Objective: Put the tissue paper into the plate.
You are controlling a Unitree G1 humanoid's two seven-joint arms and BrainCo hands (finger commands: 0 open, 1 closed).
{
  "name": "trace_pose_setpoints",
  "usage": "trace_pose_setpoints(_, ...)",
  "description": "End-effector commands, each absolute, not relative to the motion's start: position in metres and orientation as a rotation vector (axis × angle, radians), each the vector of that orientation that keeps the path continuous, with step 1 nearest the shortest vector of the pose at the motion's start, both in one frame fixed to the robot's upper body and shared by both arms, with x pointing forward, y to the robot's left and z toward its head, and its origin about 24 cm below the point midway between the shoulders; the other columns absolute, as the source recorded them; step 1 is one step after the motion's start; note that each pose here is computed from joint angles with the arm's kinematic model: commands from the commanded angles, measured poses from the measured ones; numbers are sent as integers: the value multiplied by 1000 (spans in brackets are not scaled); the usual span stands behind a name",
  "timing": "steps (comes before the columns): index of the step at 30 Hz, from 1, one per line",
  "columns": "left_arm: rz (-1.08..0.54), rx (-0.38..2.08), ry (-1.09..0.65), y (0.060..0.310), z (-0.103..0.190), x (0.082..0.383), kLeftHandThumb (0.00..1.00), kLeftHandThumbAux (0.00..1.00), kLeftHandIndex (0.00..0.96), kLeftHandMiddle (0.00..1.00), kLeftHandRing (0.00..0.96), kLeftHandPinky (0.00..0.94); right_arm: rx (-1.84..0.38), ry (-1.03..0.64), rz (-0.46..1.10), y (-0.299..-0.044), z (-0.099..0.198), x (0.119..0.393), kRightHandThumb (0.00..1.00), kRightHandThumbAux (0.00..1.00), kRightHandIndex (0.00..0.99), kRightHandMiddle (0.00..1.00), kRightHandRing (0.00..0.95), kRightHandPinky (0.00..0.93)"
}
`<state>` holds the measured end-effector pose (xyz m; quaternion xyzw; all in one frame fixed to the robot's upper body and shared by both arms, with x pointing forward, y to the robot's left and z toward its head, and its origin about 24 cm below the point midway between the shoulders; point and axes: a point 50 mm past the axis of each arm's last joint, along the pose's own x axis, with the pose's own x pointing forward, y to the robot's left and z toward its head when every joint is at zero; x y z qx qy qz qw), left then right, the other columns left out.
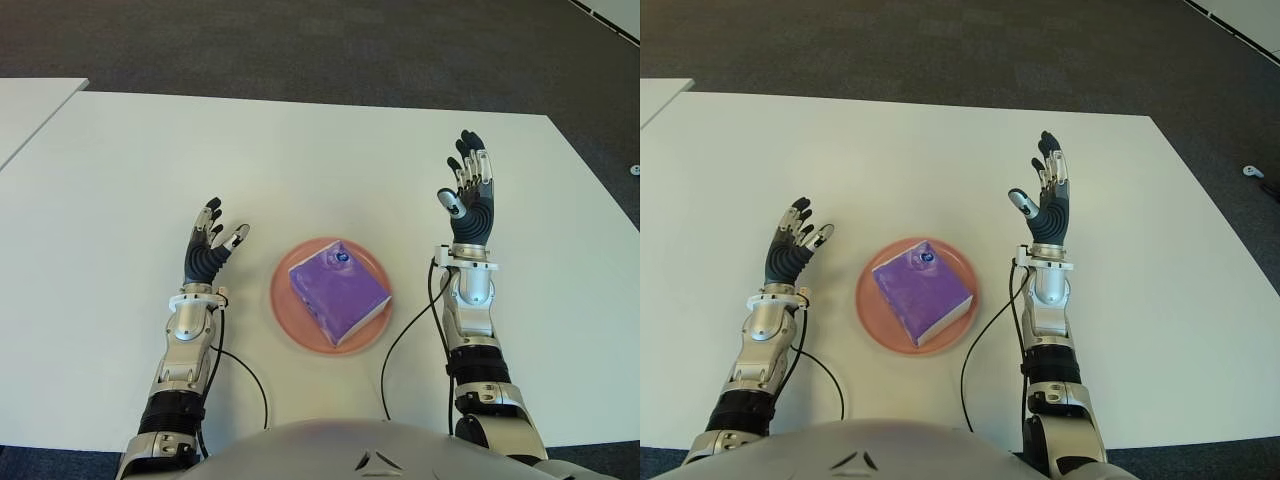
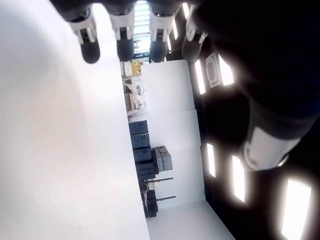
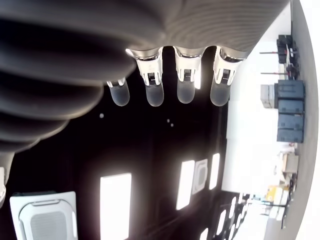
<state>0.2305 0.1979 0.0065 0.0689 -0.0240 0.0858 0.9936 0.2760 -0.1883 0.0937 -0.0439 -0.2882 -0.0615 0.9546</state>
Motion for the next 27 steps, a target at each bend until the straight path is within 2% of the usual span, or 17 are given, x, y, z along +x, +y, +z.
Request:
trace_pose_setpoints(1, 177, 133, -39, 197, 4, 232, 0, 604, 0, 0, 0, 0, -81, -553, -141, -190, 88, 276, 24, 461, 0, 0, 0, 0)
trace_pose_setpoints(25, 170, 121, -57, 194, 5, 238, 0, 602, 0, 0, 0, 0, -80, -548, -142, -190, 87, 280, 23, 462, 0, 0, 0, 0)
trace_pose_setpoints(27, 169, 121, -58, 194, 5, 238, 0, 603, 0, 0, 0, 0, -86, -318, -134, -182, 39, 270, 15, 484, 0, 0, 0, 0)
